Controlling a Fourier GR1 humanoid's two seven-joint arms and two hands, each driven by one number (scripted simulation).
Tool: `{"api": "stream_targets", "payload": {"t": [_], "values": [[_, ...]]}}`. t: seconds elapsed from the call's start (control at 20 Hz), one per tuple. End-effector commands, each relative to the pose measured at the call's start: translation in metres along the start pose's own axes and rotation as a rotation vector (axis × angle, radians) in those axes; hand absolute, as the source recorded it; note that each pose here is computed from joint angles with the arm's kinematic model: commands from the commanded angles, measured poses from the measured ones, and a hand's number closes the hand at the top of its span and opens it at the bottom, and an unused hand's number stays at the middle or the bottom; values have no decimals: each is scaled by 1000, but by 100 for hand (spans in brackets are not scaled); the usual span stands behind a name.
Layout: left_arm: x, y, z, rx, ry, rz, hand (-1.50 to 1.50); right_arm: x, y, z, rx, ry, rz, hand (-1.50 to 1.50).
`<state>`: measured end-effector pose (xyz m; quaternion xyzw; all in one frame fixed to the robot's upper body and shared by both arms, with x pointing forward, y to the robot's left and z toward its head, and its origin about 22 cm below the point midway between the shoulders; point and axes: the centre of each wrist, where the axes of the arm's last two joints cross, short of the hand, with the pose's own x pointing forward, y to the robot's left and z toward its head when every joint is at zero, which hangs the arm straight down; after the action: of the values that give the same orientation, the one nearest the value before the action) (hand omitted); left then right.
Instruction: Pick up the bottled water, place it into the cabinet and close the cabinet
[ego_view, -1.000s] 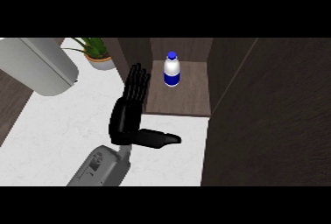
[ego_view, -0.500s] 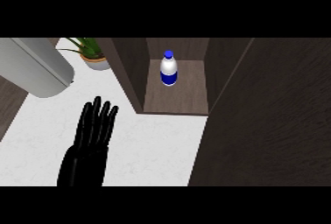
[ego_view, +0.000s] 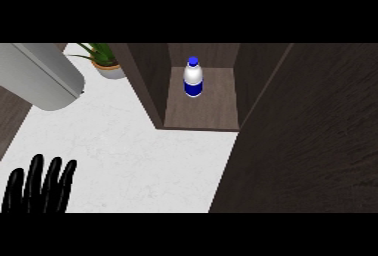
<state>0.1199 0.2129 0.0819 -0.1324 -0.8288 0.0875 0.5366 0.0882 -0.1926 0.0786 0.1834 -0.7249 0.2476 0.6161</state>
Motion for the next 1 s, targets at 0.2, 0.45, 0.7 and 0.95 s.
{"api": "stream_targets", "payload": {"t": [0.2,0.45,0.7,0.95], "values": [[37,25,27,16,-20,13,-150,29,35,-20,132,-86,-65,150],[48,29,30,-4,-9,18,-150,31,39,-37,129,-92,-115,150],[45,47,35,5,-15,21,-150,24,37,-66,98,-89,-169,150],[60,70,42,-4,-17,14,-150,44,45,-99,107,-74,-178,150]]}}
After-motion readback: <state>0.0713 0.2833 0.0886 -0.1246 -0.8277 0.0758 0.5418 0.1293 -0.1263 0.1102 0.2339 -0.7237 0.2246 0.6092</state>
